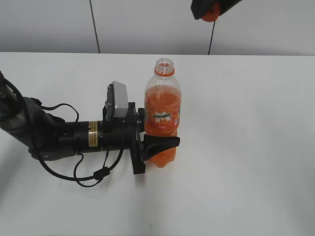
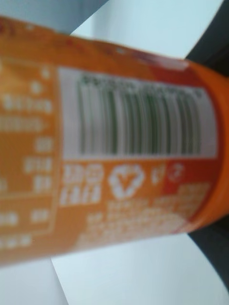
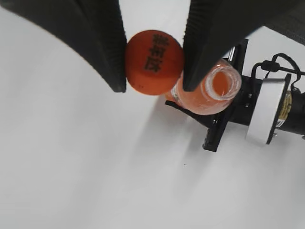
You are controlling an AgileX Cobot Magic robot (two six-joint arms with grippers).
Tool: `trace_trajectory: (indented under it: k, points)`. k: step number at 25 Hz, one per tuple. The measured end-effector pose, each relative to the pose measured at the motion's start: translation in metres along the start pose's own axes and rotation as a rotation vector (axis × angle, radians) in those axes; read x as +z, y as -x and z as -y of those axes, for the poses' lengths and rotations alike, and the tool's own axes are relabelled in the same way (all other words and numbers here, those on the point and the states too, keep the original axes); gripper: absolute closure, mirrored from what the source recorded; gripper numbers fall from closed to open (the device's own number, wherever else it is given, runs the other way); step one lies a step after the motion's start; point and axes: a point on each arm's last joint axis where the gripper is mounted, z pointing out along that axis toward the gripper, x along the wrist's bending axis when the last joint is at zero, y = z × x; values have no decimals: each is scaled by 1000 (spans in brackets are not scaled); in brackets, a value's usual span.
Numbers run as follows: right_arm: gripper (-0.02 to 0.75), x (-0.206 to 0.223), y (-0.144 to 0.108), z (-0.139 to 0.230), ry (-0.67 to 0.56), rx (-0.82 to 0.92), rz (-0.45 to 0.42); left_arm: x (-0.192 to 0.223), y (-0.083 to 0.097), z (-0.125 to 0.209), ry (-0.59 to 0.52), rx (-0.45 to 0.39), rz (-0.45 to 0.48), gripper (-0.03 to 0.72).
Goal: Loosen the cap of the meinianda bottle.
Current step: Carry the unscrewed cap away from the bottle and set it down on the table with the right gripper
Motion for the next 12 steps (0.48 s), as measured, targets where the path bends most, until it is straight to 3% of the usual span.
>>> trace_trajectory:
  k: [3,7,12]
  points:
    - [469,0,19,-2,2,67,19,0,0,0,0,1,0,316]
    - [469,5,64,0,-17,173,72,0,0,0,0,1,0,316]
    - [469,36,122,34,-171,271,142,0,0,0,0,1,0,316]
